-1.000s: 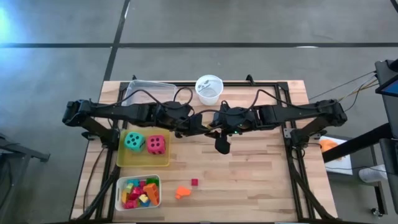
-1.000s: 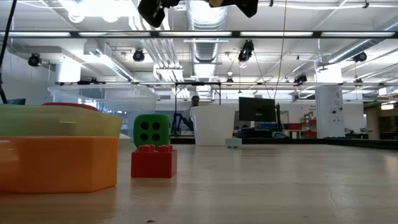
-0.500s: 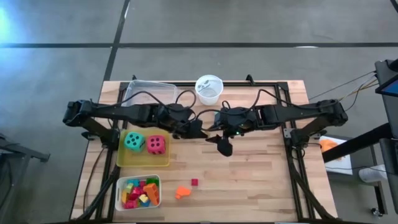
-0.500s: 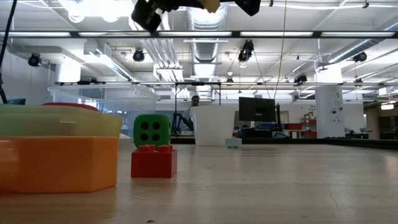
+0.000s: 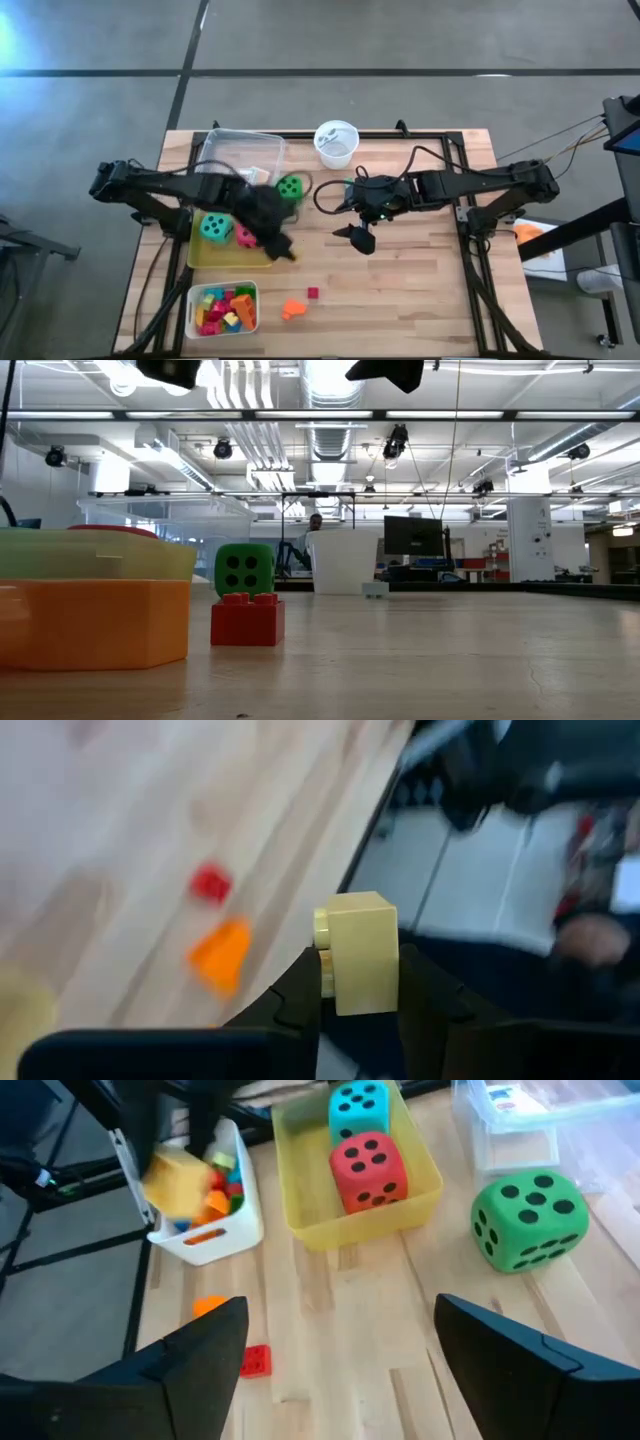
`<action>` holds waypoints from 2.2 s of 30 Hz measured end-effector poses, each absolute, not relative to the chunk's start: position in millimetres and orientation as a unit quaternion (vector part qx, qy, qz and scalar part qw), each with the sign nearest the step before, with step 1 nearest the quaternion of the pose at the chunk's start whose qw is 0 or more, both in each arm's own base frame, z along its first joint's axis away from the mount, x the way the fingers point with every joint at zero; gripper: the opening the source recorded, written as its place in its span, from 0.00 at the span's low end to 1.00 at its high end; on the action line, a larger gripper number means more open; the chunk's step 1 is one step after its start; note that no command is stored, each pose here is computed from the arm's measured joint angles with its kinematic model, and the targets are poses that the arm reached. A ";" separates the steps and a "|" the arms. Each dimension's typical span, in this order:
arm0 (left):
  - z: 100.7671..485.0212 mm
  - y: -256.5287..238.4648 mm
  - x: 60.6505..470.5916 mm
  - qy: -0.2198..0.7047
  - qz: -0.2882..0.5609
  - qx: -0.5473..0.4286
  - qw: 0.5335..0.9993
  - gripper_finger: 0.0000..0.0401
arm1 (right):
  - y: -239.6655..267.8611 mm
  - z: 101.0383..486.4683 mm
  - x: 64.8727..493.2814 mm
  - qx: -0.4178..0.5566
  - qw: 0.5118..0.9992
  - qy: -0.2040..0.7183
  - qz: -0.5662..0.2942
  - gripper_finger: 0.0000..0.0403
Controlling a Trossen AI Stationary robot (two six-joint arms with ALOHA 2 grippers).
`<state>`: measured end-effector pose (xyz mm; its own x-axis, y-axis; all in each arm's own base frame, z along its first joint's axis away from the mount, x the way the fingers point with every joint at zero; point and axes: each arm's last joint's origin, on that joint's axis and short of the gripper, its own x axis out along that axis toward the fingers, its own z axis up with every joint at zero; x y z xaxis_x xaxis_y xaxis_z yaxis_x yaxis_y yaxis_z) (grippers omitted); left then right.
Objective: Pick & Place Toys
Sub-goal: Put the yellow game piece into the white bin
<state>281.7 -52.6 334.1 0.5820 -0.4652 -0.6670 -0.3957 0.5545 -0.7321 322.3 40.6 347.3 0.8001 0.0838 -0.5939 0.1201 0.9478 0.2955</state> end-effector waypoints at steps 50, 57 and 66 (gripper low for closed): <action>198.0 -167.2 156.1 0.711 0.057 -0.267 0.648 0.28 | 40.4 342.2 322.5 0.169 0.932 0.322 -0.017 0.79; 198.6 -168.8 157.9 0.706 0.051 -0.277 0.650 0.29 | 40.4 342.1 322.6 0.169 0.932 0.322 -0.017 0.79; 199.7 -171.4 160.3 0.697 0.052 -0.300 0.649 0.53 | 40.4 341.0 322.5 0.169 0.931 0.323 -0.018 0.79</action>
